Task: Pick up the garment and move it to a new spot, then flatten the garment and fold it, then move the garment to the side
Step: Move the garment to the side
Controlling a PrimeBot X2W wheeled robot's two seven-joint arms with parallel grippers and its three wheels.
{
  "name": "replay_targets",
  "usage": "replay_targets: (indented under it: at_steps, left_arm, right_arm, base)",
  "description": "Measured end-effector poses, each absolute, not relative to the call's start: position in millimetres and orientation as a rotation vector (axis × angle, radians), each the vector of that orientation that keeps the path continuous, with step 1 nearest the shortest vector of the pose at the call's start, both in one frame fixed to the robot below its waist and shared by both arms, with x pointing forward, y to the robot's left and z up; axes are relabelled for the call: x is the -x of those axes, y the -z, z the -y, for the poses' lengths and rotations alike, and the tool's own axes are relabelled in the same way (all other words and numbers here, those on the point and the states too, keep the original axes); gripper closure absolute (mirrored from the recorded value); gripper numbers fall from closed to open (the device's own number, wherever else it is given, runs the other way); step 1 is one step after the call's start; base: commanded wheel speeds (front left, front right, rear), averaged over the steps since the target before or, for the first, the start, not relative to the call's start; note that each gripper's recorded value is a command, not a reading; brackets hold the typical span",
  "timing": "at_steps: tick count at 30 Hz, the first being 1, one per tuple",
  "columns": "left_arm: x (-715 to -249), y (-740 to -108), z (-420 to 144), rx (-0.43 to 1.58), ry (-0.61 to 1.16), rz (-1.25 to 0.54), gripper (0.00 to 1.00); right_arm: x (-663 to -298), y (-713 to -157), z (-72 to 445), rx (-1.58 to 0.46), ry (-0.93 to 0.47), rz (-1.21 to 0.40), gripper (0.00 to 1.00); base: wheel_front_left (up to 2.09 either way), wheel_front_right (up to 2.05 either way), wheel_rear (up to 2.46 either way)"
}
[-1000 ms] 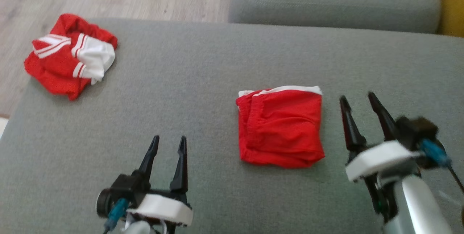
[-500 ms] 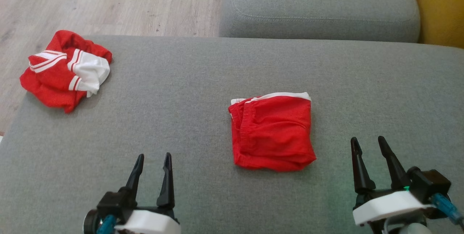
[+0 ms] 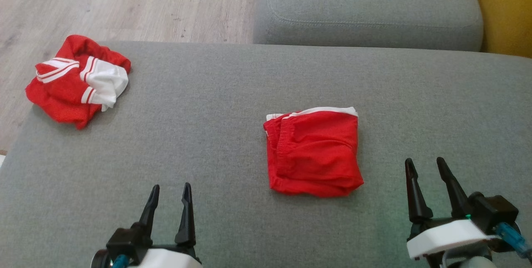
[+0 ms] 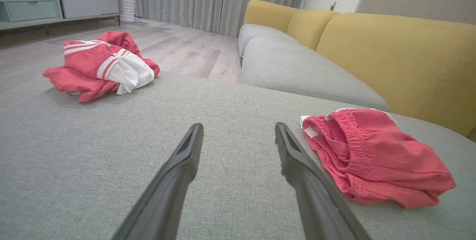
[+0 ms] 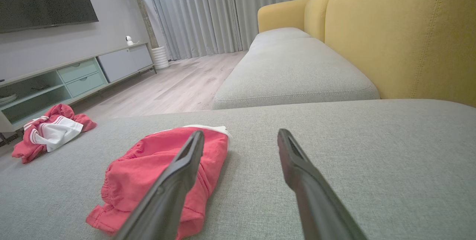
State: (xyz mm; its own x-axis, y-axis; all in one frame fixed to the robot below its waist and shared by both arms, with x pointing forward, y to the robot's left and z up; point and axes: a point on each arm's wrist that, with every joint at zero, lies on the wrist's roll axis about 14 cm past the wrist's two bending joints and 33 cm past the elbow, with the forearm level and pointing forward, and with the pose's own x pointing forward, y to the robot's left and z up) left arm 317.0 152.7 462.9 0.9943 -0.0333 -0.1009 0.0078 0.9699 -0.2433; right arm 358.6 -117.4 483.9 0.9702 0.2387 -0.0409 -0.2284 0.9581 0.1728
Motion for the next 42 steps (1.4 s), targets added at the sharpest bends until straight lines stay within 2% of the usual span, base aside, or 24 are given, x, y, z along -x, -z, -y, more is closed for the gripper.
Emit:
replay_targets:
  at_steps: [17,21,27,34,42]
  left_arm:
    - [-316.7,-458.4,-154.2,0.241,0.011,-0.12,0.0]
    - [-317.2,-454.3,-153.9,0.241,0.009,-0.135,0.0]
    - [-328.8,-452.3,-156.4,0.243,-0.003,-0.144,0.0]
    - [-333.4,-443.8,-161.0,0.264,-0.043,-0.169,0.0]
    - [-339.9,-439.8,-169.1,0.268,-0.083,-0.174,0.0]
  right_arm:
    - [-360.0,-473.2,113.1,-0.156,-0.251,-0.125,0.0]
    - [-370.2,-465.7,107.0,-0.158,-0.268,-0.213,0.0]
    - [-419.4,-475.4,82.3,-0.139,-0.335,-0.321,0.0]
    - [-429.3,-423.5,68.5,-0.053,-0.368,-0.57,0.0]
    - [-446.0,-388.0,52.4,-0.084,-0.392,-0.731,0.0]
  base:
    - [0.0,0.0,0.0]
    - [0.0,0.0,0.0]
    - [0.0,0.0,0.0]
    - [0.0,0.0,0.0]
    - [0.0,0.0,0.0]
